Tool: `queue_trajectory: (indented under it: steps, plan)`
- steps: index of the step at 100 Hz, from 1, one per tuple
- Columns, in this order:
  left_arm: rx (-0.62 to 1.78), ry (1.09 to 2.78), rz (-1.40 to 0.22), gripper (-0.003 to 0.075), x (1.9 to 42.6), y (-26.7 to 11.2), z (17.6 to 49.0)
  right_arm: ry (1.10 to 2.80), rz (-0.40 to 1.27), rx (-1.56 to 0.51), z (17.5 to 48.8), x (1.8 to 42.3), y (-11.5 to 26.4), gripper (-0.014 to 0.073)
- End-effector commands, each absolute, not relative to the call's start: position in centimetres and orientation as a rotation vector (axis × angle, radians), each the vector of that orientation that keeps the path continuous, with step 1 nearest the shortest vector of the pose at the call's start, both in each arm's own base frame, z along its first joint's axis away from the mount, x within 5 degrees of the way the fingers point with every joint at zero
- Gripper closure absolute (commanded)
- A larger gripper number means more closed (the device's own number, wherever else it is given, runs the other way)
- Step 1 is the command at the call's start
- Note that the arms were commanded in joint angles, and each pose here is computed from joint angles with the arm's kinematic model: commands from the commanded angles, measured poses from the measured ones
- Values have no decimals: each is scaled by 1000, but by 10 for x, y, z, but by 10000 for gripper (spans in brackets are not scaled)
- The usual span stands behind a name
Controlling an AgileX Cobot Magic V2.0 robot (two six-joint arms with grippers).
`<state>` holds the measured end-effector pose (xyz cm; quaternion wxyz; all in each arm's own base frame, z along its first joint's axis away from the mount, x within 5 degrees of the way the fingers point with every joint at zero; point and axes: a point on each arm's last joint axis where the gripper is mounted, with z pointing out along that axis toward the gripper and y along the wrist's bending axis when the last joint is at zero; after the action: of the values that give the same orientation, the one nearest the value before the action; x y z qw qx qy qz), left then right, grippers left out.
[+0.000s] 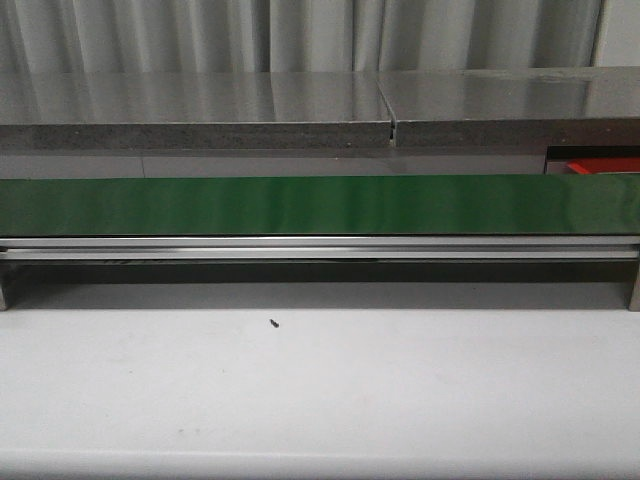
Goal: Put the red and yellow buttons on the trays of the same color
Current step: 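Lower the left gripper over a red button in the cluster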
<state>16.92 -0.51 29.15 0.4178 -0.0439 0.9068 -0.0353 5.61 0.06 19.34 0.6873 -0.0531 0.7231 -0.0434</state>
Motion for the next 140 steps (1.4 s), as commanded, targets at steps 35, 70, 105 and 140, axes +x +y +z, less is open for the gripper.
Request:
queue_trajectory:
  steps: [35, 70, 105, 140]
  plan:
    - [-137, 2191, -130, 38, 173, -7, 307, 1526, -115, -116, 202, 56, 0, 657]
    - [-467, 2240, 1, 65, 195, 44, 324, 1526, -115, -116, 202, 56, 0, 657]
    - [-735, 2337, 13, 102, 250, 106, 302, 1526, -115, -116, 202, 56, 0, 657]
    - [-783, 2484, -2, 102, 294, 126, 257, 1526, -115, -116, 202, 56, 0, 657]
